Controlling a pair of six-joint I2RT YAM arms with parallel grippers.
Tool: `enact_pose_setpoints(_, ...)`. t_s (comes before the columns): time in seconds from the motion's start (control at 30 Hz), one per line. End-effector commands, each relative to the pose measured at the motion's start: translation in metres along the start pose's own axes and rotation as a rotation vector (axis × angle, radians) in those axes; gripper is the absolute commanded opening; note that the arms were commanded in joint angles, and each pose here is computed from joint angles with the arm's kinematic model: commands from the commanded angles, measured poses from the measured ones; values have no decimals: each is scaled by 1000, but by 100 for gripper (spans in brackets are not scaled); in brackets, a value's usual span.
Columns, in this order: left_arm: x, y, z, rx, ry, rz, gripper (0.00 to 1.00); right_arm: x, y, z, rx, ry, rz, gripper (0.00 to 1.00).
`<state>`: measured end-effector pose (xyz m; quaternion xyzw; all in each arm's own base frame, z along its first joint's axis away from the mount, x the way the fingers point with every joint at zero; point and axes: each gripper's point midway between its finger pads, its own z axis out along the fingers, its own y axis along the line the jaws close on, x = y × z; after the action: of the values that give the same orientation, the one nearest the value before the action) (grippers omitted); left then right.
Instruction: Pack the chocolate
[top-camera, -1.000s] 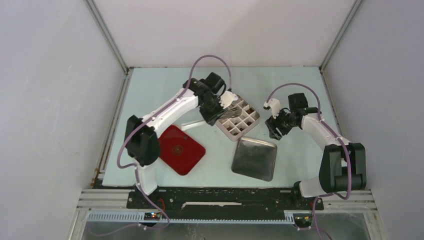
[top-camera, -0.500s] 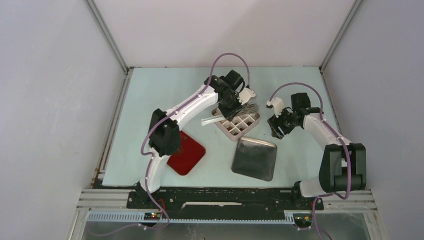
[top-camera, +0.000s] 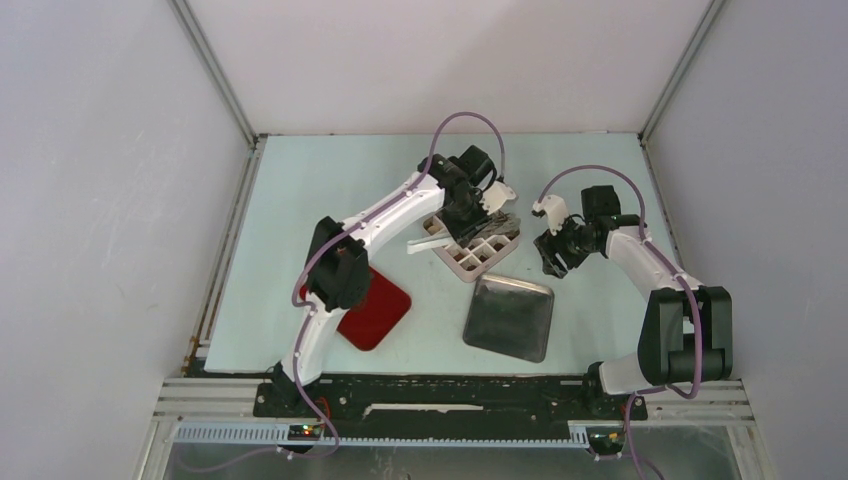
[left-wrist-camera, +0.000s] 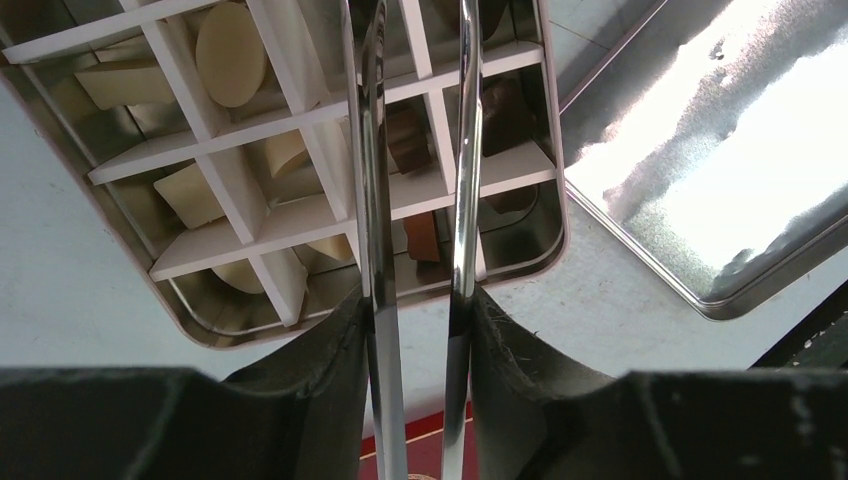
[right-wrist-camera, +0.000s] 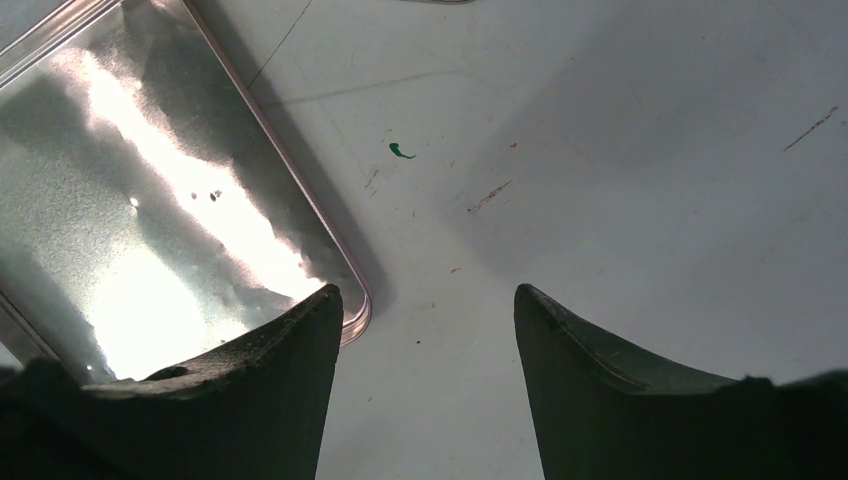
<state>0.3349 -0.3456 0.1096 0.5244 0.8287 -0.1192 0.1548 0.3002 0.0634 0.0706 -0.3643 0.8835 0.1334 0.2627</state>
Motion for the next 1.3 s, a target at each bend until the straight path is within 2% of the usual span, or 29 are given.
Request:
enact_pose_setpoints(0.0,-25,-3,-26,-20,-91,10,41,-14,-7,-7,24,-42,-20,66)
enact_pose_setpoints(0.2,-25,-9,-41,-16,-105,16,40,-14,-7,-7,24,-42,-21,66)
enact_pose_setpoints(0.3,-9,-10,-57,-50,-105,12,35,-14,-7,-8,25,-43,-17,66)
enact_pose_setpoints(0.4,10,-3,-84,-136,-154,4,33,-13,-8,-8,24,-44,-17,66)
enact_pose_setpoints(0.57,54,21,-108,-222,-209,-186,29,-13,-6,-7,15,-43,-23,66)
enact_pose_setpoints(0.67,83,48,-110,-280,-212,-309,33,-14,-4,-7,12,-43,-28,66)
enact_pose_setpoints(1.0,233,151,-119,-574,23,-387,34,-16,-2,-8,8,-51,-29,66)
enact_pose_setpoints(1.13,283,171,-121,-555,71,-493,35,-14,0,-4,-6,-40,-28,66)
enact_pose_setpoints(1.27,314,175,-108,-482,126,-533,36,-14,3,0,-14,-29,-39,66)
